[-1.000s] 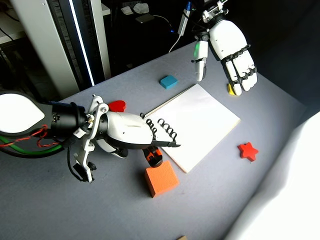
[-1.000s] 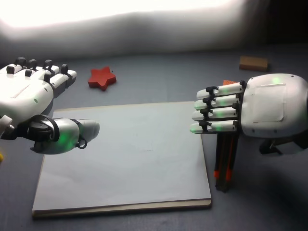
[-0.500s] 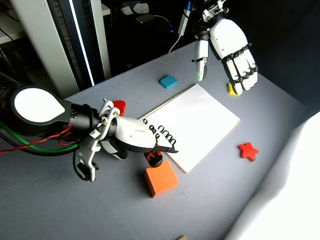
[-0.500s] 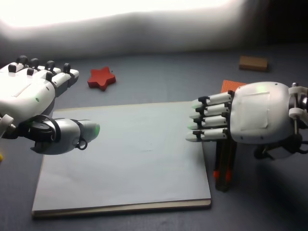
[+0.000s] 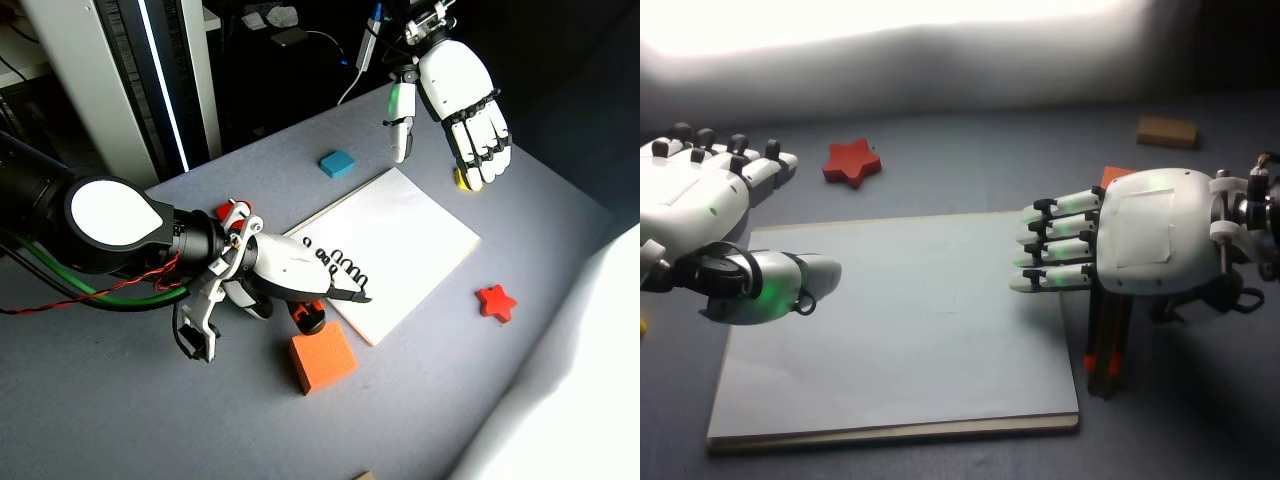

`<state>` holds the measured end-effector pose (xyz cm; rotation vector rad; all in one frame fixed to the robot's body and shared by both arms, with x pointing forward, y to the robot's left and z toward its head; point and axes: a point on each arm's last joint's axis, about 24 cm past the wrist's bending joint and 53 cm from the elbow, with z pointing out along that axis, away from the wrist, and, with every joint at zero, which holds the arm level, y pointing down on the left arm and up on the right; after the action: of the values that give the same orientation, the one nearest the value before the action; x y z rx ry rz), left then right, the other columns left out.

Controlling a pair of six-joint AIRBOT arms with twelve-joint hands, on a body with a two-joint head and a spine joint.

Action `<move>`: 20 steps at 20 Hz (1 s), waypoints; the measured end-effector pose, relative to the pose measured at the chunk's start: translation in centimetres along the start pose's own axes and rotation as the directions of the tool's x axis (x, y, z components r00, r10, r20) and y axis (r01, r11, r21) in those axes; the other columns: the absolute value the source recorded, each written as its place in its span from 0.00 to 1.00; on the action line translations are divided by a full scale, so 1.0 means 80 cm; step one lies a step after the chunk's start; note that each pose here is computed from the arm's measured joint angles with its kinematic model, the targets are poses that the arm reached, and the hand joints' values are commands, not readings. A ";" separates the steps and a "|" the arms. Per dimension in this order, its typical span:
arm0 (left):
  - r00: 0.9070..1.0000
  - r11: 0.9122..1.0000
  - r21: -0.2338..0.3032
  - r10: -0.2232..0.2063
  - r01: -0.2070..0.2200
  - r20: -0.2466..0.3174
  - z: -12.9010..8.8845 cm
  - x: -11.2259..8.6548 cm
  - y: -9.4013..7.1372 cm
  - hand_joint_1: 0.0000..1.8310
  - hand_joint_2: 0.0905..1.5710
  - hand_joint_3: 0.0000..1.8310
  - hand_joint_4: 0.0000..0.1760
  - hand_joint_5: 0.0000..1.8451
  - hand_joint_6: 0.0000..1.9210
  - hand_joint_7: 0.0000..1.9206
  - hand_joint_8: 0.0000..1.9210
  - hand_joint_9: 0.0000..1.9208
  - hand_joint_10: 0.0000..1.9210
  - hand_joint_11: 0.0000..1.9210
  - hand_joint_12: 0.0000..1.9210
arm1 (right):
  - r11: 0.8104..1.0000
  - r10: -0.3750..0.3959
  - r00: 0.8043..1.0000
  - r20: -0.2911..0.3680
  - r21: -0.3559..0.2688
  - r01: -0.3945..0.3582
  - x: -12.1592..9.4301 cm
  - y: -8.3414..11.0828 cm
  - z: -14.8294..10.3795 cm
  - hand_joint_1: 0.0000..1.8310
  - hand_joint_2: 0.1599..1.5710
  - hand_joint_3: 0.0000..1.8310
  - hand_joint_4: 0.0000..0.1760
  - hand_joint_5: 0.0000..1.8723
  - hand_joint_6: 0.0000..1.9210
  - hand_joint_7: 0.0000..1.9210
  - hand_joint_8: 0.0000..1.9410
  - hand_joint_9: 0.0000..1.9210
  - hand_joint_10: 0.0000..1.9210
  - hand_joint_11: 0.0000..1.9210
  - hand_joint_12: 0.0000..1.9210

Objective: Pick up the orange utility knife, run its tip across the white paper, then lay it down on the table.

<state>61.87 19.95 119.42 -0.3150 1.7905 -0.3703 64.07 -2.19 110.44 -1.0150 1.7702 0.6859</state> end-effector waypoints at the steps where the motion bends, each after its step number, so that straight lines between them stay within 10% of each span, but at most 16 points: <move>1: 1.000 1.000 -0.004 0.001 -0.001 0.001 0.000 -0.001 0.001 0.04 0.76 0.00 0.28 0.01 0.00 0.04 0.00 0.03 0.00 0.00 0.18 | 1.000 -0.003 1.000 -0.002 0.001 0.003 0.001 -0.001 0.000 0.57 0.62 0.01 0.00 0.01 0.00 0.00 0.00 0.01 0.00 0.01 0.00; 11: 1.000 0.999 -0.031 -0.018 0.018 0.003 -0.002 -0.001 0.009 0.03 0.76 0.00 0.35 0.01 0.00 0.04 0.00 0.03 0.00 0.00 0.15 | 1.000 0.000 1.000 -0.005 0.021 0.000 -0.003 -0.014 0.007 0.59 0.63 0.00 0.00 0.11 0.01 0.16 0.01 0.17 0.02 0.00 0.35; 13: 1.000 0.999 -0.033 -0.024 0.024 0.005 -0.003 -0.001 0.007 0.02 0.77 0.00 0.31 0.01 0.00 0.03 0.00 0.03 0.00 0.00 0.15 | 1.000 -0.001 1.000 -0.006 0.020 0.001 -0.003 -0.013 0.007 0.59 0.64 0.00 0.00 0.19 0.03 0.25 0.02 0.25 0.05 0.00 0.59; 14: 0.999 0.999 -0.026 -0.032 0.032 0.000 -0.005 0.001 0.003 0.02 0.77 0.00 0.32 0.01 0.00 0.03 0.00 0.03 0.00 0.00 0.17 | 1.000 0.002 1.000 -0.005 0.020 -0.002 -0.003 -0.013 0.007 0.59 0.64 0.00 0.00 0.22 0.08 0.29 0.08 0.22 0.27 0.00 0.75; 16: 0.999 0.999 -0.016 -0.037 0.037 -0.010 -0.008 0.004 -0.002 0.02 0.76 0.00 0.30 0.03 0.00 0.04 0.00 0.04 0.00 0.00 0.20 | 1.000 0.012 1.000 -0.001 0.015 -0.012 -0.004 -0.012 0.007 0.63 0.63 0.00 0.00 0.21 0.54 0.23 0.62 0.16 0.74 0.06 0.95; 20: 0.999 0.998 -0.026 -0.052 0.051 -0.014 -0.007 0.006 0.001 0.02 0.76 0.00 0.27 0.04 0.00 0.05 0.00 0.05 0.00 0.00 0.24 | 0.999 0.039 0.999 0.005 0.001 -0.039 -0.005 -0.005 0.007 0.62 0.71 0.00 0.00 0.45 0.64 0.31 0.99 0.30 1.00 0.25 1.00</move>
<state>61.19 19.86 119.13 -0.3780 1.8049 -0.3870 64.74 -1.78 110.55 -0.9797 1.7901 0.7108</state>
